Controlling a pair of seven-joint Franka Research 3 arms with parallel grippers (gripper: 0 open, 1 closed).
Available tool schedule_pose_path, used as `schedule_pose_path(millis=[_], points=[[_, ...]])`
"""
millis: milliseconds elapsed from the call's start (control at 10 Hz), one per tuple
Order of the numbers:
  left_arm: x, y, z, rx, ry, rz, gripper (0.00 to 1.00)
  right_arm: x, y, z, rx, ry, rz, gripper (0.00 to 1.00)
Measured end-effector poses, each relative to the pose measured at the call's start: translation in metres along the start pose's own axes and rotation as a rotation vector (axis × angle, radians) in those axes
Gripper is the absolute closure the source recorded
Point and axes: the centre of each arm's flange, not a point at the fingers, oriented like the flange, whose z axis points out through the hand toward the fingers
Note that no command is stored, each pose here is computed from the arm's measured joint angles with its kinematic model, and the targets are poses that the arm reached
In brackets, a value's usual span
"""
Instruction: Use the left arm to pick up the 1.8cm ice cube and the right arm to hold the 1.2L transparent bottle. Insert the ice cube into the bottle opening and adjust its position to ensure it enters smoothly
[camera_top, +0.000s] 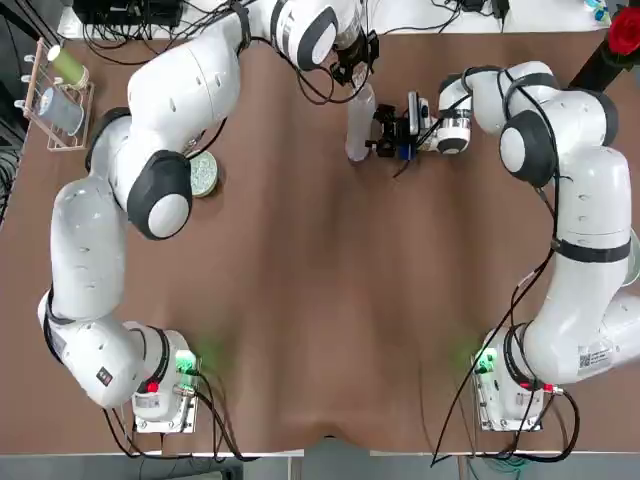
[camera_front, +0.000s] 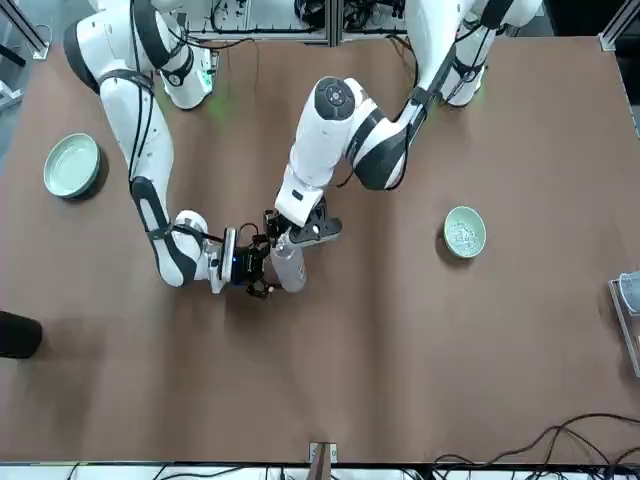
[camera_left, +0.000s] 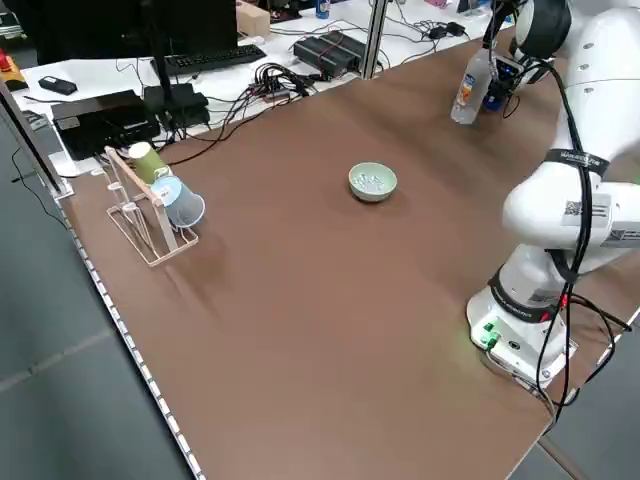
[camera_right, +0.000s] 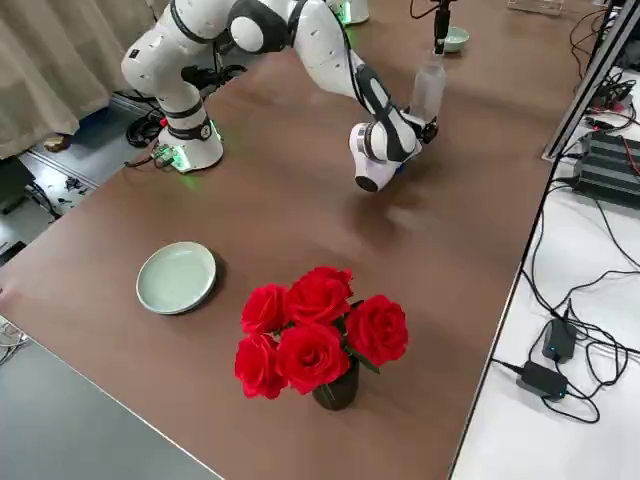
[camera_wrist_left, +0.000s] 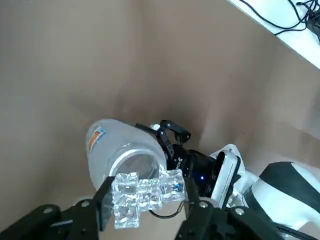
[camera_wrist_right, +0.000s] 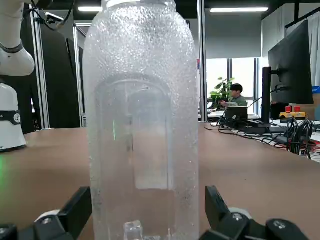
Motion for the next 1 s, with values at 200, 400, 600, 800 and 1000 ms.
schedule_pose_path(millis=[200,400,600,800,1000], points=[[-0.001,0.000,0.001,0.001,0.000,0.001,0.41,0.000,0.000,0.000,0.000,0.000,0.000,0.00],[-0.003,0.000,0.003,0.004,-0.002,0.003,0.41,0.000,0.000,0.000,0.000,0.000,0.000,0.00],[-0.006,0.000,0.006,0.007,-0.005,0.006,0.41,0.000,0.000,0.000,0.000,0.000,0.000,0.00],[-0.007,0.000,0.010,0.011,-0.008,0.008,0.41,0.000,0.000,0.000,0.000,0.000,0.000,0.00],[-0.007,-0.001,0.012,0.013,-0.008,0.008,0.41,0.000,0.000,0.000,0.000,0.000,0.000,0.00]])
